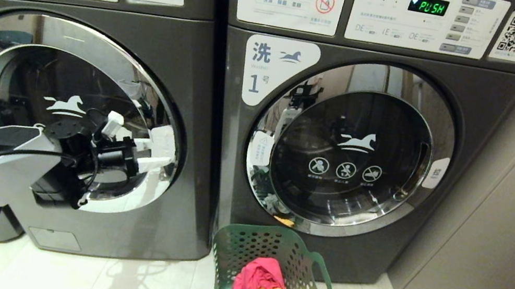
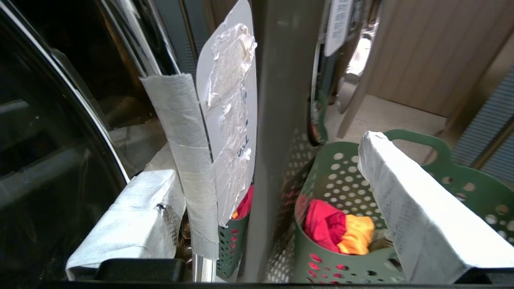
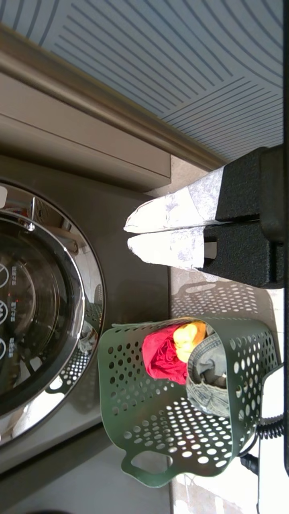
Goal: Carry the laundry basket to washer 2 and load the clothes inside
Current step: Open the lid of the washing machine
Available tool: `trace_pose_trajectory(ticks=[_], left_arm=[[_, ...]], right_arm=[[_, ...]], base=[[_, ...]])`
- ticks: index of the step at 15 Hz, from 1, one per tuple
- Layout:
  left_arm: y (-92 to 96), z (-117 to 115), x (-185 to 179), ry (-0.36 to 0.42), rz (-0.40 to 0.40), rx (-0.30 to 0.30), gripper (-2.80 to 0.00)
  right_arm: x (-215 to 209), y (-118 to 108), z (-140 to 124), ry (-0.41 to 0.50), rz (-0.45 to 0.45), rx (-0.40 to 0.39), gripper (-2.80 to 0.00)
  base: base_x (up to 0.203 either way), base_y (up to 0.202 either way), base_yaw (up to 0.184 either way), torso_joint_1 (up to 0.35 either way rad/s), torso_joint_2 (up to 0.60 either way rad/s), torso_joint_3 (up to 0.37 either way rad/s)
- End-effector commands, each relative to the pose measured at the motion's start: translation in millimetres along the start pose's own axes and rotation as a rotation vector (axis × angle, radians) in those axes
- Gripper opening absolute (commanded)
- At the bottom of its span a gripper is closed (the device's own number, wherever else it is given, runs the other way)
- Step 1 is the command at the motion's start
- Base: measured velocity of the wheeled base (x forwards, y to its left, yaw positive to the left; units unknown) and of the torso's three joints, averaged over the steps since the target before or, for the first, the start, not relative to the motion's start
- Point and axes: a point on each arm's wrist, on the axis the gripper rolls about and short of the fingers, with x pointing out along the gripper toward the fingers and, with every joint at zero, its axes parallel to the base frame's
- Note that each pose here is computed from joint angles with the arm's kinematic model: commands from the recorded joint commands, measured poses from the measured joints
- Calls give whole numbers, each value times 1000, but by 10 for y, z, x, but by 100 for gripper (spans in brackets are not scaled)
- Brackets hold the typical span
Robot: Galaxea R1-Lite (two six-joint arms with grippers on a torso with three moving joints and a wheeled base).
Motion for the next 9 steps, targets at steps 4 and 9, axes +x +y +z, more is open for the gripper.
trace_pose_trajectory(ticks=[4, 9], left_arm=[[-87, -9, 156, -18, -19, -8, 0], [106, 44, -415, -12, 99, 13, 0]], right_arm=[[1, 0, 1, 1, 1, -1, -280], [0, 0, 1, 0, 1, -1, -280]], base=[[0, 0, 0, 0, 0, 0], [0, 0, 0, 0, 0, 0]])
